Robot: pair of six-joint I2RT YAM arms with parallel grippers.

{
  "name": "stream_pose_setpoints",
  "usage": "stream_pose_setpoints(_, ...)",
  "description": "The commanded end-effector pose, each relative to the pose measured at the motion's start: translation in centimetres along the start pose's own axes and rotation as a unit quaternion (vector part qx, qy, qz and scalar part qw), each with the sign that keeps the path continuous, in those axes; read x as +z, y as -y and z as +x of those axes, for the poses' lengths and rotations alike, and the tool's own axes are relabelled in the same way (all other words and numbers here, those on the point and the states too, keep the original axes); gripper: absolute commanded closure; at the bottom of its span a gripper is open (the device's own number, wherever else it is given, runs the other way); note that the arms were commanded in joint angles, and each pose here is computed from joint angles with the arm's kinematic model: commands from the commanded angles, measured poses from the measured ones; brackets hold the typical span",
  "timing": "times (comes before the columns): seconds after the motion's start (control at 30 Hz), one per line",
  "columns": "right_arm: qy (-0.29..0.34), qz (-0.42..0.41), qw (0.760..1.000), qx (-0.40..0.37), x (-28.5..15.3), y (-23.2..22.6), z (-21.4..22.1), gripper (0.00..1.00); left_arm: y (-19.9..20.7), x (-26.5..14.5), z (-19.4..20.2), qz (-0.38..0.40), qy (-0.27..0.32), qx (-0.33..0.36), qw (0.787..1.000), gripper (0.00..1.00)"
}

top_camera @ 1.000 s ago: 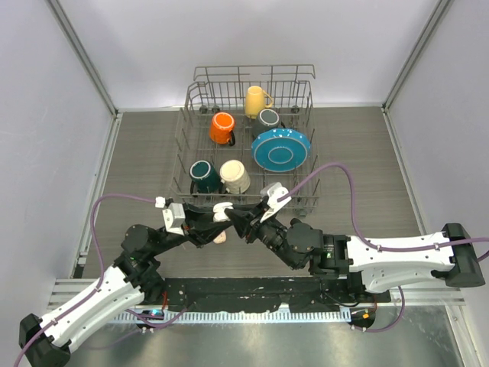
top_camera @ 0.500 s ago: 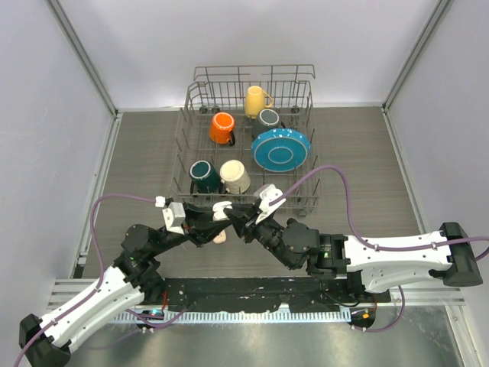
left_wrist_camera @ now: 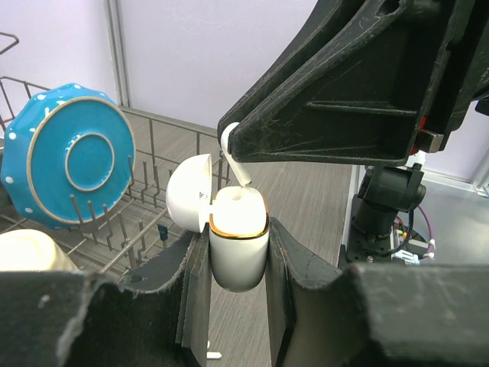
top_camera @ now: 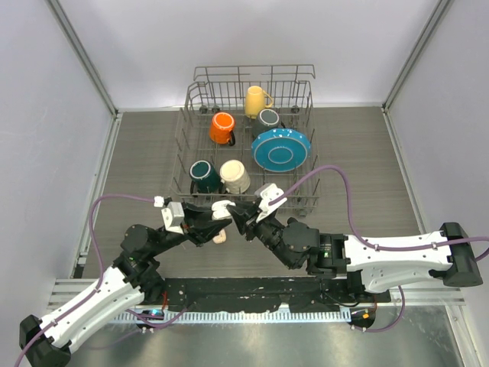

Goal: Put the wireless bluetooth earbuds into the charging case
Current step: Place the earbud in the charging case.

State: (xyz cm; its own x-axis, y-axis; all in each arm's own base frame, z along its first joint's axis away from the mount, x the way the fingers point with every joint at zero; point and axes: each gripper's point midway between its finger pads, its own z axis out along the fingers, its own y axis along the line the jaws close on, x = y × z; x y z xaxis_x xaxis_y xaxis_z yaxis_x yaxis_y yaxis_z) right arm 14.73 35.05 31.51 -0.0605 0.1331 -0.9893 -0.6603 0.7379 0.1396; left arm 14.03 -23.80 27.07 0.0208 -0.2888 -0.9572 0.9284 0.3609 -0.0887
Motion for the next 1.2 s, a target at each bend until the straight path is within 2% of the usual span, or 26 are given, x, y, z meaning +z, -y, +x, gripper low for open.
stream_pose_setpoints(0.0, 0.009, 0.005, 1.0, 0.001, 0.1, -0.1, -1.2, 0.99, 0.1, 0.4, -3.2, -0.001, 0.052, 0.021, 0.998, 1.0)
stream_pose_setpoints(0.57, 0.03, -0.013, 0.999, 0.041, 0.5, -1.3, -2.1, 0.99, 0.2, 0.4, -3.2, 0.002, 0.052, 0.018, 0.998, 1.0)
stream_pose_setpoints(1.17, 0.022, 0.004, 1.0, 0.014, 0.2, -0.1, -0.3, 0.99, 0.1, 0.1, -4.2, -0.008, 0.077, 0.016, 0.997, 1.0)
